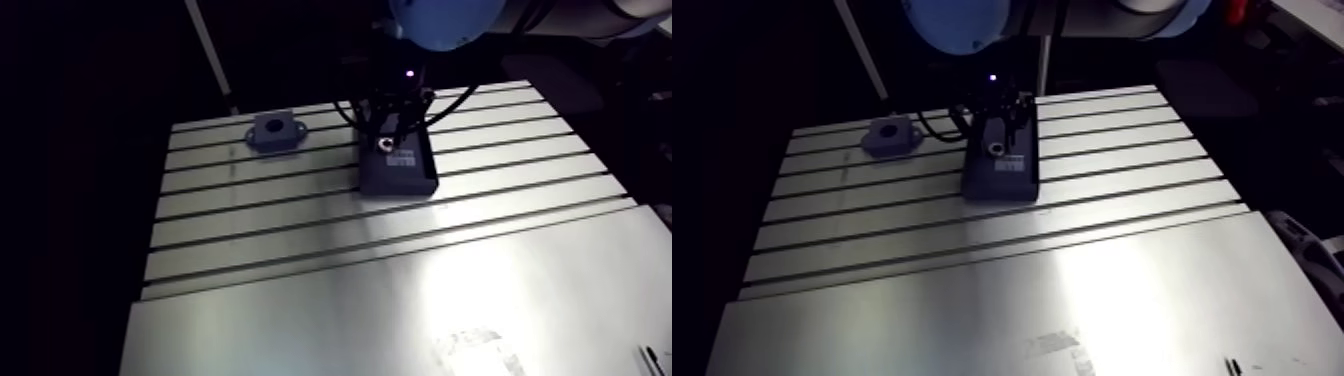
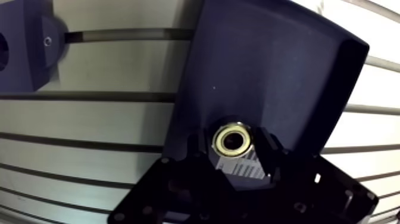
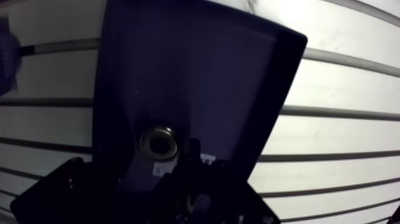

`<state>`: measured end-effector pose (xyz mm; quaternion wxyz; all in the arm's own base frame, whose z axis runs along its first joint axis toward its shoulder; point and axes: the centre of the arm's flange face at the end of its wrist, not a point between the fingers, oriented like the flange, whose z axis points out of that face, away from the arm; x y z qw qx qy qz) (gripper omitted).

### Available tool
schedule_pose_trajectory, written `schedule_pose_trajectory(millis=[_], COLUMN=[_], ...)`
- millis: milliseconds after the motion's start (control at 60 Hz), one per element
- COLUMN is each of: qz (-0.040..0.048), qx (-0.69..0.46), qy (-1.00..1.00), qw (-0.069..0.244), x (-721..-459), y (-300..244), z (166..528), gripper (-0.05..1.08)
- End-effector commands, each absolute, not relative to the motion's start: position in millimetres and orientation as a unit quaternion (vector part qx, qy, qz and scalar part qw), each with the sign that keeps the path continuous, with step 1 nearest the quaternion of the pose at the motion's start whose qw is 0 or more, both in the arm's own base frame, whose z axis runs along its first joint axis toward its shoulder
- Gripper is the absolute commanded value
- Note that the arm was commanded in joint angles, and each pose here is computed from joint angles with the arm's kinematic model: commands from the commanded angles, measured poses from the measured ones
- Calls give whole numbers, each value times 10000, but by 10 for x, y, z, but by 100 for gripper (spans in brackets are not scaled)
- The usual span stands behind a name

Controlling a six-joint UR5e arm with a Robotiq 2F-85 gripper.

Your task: Pick up the bearing and press it into the housing until flush.

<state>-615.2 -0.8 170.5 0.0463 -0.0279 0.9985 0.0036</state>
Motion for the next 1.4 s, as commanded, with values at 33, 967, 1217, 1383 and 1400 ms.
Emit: schedule_pose_trajectory(millis=[33,967,1217,1383,1400], qz=[42,36,17,34,34], qx=[-278,-294,-277,-276,-276], qy=[9986,9984,9986,9989,9989], qw=[456,479,459,380,380], x=[-6157,-6172,-6172,-6185,-6185], y=[-10,3,27,29,29], z=[1711,1681,1699,1795,1795], gripper=[47,56,60,63,63])
